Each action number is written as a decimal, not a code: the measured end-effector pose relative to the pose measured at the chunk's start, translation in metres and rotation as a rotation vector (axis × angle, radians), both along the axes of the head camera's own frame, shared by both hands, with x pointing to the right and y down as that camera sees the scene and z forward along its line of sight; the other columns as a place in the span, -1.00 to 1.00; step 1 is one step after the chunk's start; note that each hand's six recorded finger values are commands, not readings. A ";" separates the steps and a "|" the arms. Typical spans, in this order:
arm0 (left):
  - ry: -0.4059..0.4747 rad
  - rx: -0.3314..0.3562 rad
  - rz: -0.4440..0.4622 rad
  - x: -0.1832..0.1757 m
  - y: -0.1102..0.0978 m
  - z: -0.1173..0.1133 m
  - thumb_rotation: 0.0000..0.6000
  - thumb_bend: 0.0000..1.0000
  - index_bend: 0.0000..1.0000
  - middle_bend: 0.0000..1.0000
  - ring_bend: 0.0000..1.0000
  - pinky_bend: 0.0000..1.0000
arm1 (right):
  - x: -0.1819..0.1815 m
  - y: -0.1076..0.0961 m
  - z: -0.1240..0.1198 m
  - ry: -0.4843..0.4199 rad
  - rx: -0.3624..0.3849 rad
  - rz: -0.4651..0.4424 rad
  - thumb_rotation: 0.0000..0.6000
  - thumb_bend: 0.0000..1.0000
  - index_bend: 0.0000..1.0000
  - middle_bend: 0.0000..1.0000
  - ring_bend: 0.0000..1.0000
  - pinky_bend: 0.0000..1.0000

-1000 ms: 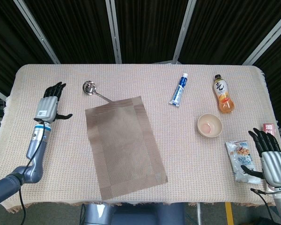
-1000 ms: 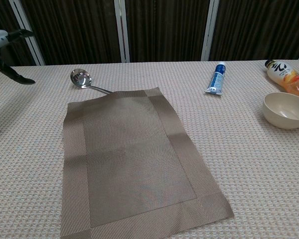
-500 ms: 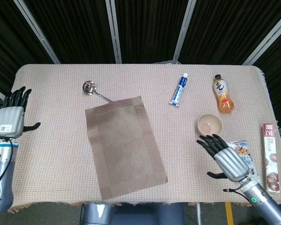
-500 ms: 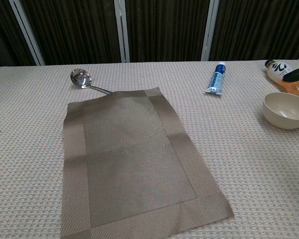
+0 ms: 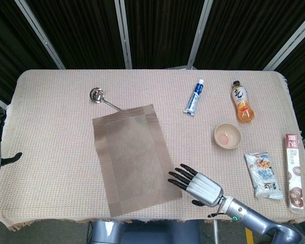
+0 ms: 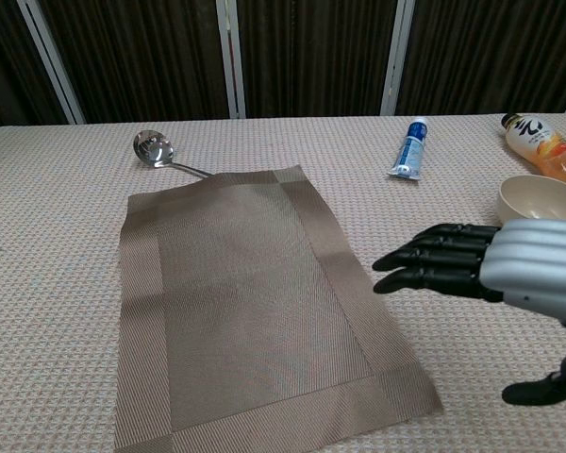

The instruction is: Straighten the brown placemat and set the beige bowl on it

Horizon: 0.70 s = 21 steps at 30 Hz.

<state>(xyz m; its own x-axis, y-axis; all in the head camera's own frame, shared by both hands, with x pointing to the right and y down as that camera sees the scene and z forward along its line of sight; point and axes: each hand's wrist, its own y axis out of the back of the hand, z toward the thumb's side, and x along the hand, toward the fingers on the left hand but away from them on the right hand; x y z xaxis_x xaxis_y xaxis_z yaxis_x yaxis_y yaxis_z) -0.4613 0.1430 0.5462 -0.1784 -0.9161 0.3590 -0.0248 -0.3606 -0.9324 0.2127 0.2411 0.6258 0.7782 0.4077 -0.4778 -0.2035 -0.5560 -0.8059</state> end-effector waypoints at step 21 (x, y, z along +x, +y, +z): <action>0.004 -0.038 0.003 -0.002 0.003 0.013 1.00 -1.00 -1.00 -1.00 -1.00 -1.00 | -0.029 0.016 0.053 0.044 -0.016 -0.047 1.00 -0.81 -0.75 -1.00 -1.00 -1.00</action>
<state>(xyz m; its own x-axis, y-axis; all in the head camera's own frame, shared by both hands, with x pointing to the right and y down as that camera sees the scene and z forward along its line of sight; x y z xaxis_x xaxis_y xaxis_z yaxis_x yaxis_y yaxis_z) -0.4636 0.1457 0.5591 -0.1738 -0.9025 0.3942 -0.0272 -0.3957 -0.9180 0.1837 0.2570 0.6791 0.7744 0.3630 -0.5182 -0.2650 -0.5577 -0.7866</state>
